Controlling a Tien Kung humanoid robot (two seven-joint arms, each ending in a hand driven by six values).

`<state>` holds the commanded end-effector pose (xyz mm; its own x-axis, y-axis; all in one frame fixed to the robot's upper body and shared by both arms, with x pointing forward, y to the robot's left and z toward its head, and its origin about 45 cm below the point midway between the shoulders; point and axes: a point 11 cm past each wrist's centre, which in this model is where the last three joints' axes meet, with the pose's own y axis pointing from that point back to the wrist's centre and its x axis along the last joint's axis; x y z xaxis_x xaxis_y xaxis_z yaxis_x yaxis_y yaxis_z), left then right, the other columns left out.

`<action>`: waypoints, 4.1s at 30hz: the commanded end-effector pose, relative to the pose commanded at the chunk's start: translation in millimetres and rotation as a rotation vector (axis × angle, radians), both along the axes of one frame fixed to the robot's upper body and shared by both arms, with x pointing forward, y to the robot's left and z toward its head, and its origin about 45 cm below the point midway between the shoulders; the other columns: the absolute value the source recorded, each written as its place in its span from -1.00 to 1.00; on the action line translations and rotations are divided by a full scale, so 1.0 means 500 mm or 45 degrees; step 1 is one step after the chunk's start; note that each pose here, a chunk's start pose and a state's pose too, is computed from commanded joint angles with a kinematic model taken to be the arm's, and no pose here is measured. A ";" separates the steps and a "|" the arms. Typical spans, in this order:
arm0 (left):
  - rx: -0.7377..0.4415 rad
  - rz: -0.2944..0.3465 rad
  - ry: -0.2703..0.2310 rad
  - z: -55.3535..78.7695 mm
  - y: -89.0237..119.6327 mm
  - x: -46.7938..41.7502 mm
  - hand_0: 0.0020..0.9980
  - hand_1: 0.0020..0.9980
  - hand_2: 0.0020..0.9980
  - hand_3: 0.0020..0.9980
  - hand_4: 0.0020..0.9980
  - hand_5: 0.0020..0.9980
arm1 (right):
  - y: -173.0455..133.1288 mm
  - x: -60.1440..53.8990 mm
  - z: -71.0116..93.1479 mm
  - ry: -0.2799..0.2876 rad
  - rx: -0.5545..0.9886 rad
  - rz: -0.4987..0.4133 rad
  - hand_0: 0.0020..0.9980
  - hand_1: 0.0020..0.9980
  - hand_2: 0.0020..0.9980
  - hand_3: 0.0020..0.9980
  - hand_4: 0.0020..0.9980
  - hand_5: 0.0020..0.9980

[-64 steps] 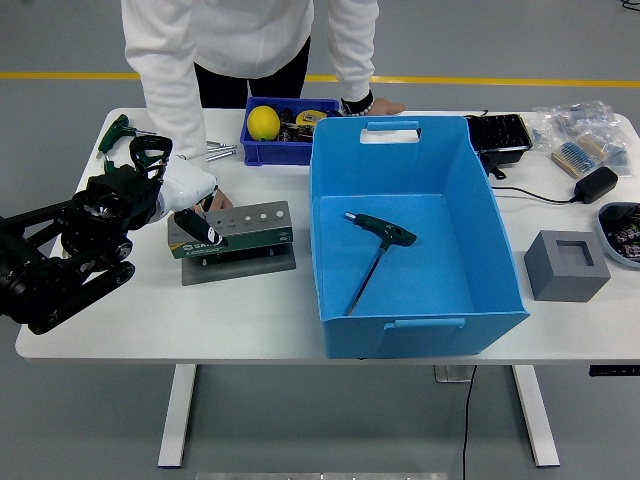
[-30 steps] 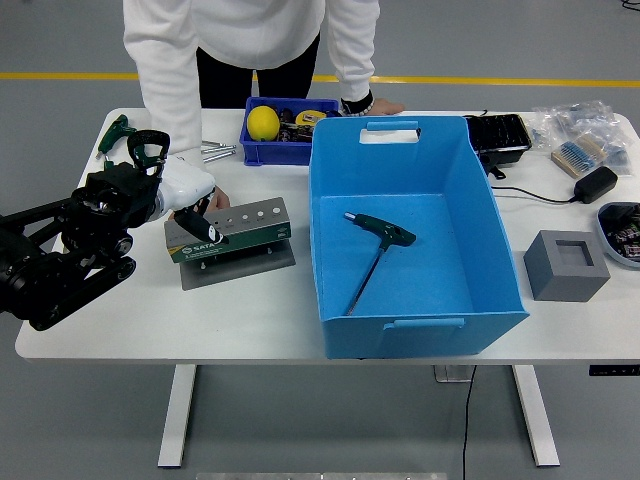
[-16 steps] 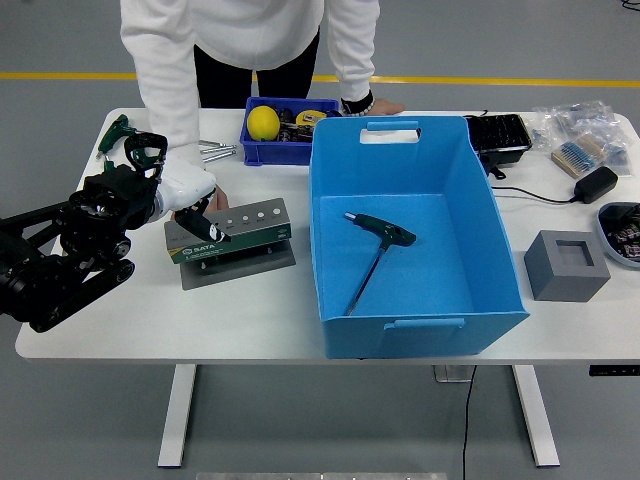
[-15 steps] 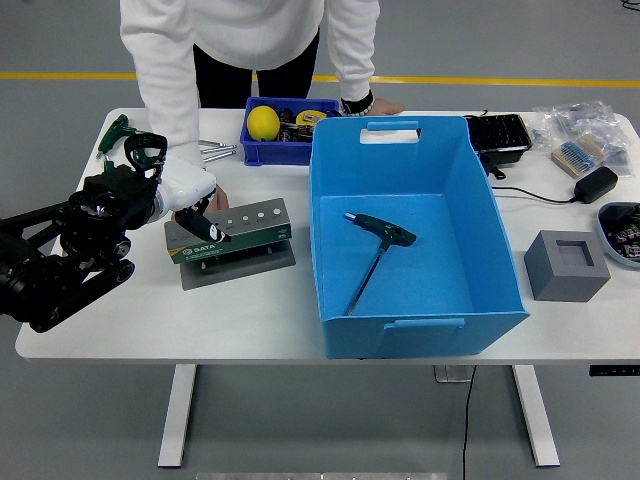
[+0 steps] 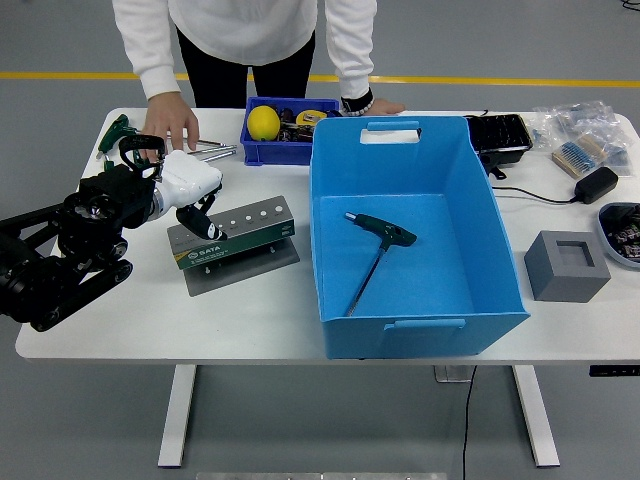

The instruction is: Lift tool from toolbox,place it in box,lift tool from toolbox,place it in box

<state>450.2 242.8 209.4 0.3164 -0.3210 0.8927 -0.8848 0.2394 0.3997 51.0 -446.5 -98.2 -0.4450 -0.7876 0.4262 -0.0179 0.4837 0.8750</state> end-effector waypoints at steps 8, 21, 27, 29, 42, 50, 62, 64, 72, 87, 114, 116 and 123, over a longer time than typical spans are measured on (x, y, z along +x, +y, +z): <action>-0.050 -0.043 -0.081 0.014 0.002 0.007 -0.66 -0.94 -0.83 -0.86 0.70 -0.33 | 0.000 0.001 0.000 -0.003 -0.001 -0.001 0.41 0.35 0.44 0.10 0.58 0.38; -0.146 -0.132 -0.190 0.042 -0.008 0.012 -0.73 -1.00 -0.92 -0.89 0.63 -0.23 | -0.001 0.003 0.001 -0.005 -0.001 -0.001 0.41 0.35 0.44 0.10 0.58 0.38; -0.179 -0.136 -0.227 0.058 -0.004 0.017 -0.77 -1.00 -0.95 -0.89 0.57 -0.18 | -0.001 0.004 0.001 -0.005 -0.001 0.001 0.41 0.35 0.44 0.10 0.58 0.38; -0.185 -0.137 -0.232 0.062 -0.003 0.018 -0.77 -1.00 -0.95 -0.89 0.57 -0.18 | -0.001 0.004 0.001 -0.005 -0.002 0.002 0.41 0.35 0.44 0.10 0.58 0.38; -0.213 -0.195 -0.279 0.108 -0.021 0.017 -0.78 -1.00 -0.96 -0.90 0.48 -0.05 | -0.001 0.003 0.001 -0.004 -0.002 0.001 0.41 0.35 0.44 0.10 0.58 0.38; -0.256 -0.222 -0.331 0.159 -0.040 0.014 -0.77 -1.00 -0.96 -0.90 0.42 0.17 | -0.002 0.001 0.001 -0.001 -0.002 0.002 0.40 0.35 0.44 0.10 0.58 0.38; -0.290 -0.228 -0.345 0.187 -0.050 0.010 -0.78 -1.00 -0.97 -0.90 0.41 0.28 | -0.002 -0.001 0.000 -0.001 -0.002 0.000 0.41 0.35 0.44 0.10 0.57 0.38; -0.299 -0.235 -0.351 0.195 -0.054 0.008 -0.78 -1.00 -0.97 -0.90 0.41 0.28 | -0.002 -0.001 0.000 0.000 -0.002 0.000 0.41 0.35 0.44 0.10 0.57 0.38; -0.427 -0.296 -0.456 0.266 -0.090 -0.005 -0.79 -1.00 -0.98 -0.91 0.44 0.11 | 0.000 -0.005 -0.001 0.008 0.000 0.002 0.40 0.35 0.44 0.10 0.57 0.38; -0.703 -0.458 -0.510 0.331 -0.211 -0.063 -0.78 -1.00 -0.98 -0.91 0.42 0.22 | 0.002 -0.007 -0.002 0.014 0.001 0.005 0.40 0.35 0.44 0.10 0.57 0.38; -1.099 -0.583 -0.305 0.184 -0.342 -0.095 -0.85 -1.00 -0.97 -0.91 0.47 0.23 | -0.010 0.033 0.009 -0.023 -0.015 0.035 0.41 0.35 0.44 0.10 0.57 0.38; -1.100 -0.575 -0.313 0.176 -0.342 -0.091 -0.85 -1.00 -0.97 -0.91 0.47 0.23 | -0.010 0.032 0.009 -0.021 -0.014 0.035 0.41 0.35 0.44 0.10 0.57 0.38; -1.114 -0.489 -0.231 0.129 -0.334 -0.081 -0.71 -0.93 -0.81 -0.71 0.47 0.15 | -0.010 0.031 0.009 -0.021 -0.015 0.034 0.41 0.35 0.44 0.10 0.57 0.38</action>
